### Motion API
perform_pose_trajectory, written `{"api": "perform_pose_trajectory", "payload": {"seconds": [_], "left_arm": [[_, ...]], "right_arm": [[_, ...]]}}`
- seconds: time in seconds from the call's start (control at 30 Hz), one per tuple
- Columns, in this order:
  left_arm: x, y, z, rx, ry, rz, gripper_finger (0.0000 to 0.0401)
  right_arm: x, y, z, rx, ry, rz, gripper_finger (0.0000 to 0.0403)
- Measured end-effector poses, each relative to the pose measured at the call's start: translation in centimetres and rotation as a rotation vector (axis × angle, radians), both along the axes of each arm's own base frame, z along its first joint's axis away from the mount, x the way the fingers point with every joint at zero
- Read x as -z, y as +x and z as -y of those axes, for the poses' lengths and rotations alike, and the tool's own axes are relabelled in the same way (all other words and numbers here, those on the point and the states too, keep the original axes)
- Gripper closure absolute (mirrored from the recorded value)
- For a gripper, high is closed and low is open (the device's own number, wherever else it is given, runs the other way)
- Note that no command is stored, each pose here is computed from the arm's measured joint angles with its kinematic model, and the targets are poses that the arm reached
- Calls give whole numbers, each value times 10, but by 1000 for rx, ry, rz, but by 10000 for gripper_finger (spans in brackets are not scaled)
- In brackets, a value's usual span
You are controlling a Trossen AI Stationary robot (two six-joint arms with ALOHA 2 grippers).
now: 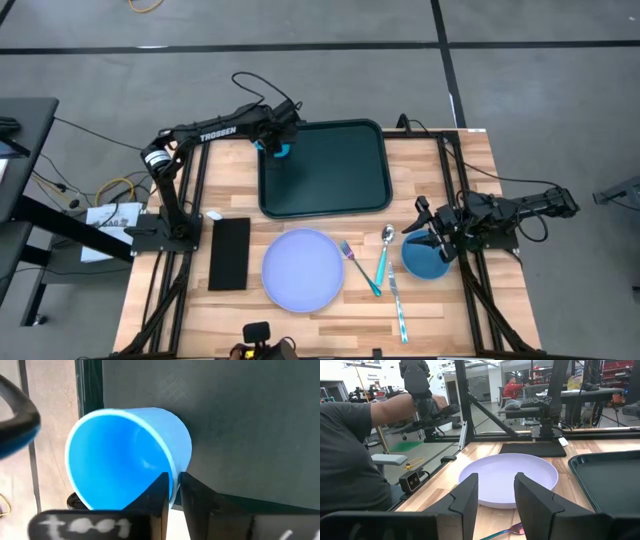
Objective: Set up tray
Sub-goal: Put the blue mug on the black tray
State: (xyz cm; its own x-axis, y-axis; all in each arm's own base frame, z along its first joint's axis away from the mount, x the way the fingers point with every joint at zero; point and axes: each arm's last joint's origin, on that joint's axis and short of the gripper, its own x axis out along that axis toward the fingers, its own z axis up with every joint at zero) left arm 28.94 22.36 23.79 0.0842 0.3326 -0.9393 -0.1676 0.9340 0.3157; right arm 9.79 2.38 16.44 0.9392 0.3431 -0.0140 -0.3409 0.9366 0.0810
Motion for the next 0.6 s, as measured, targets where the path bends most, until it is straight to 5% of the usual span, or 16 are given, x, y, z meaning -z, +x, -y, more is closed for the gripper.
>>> {"api": "perform_pose_trajectory", "payload": {"seconds": [0.6], "left_arm": [[0,-2,1,-6,5,-30,357]], "right_arm": [[0,0,0,0,0,0,284]]}}
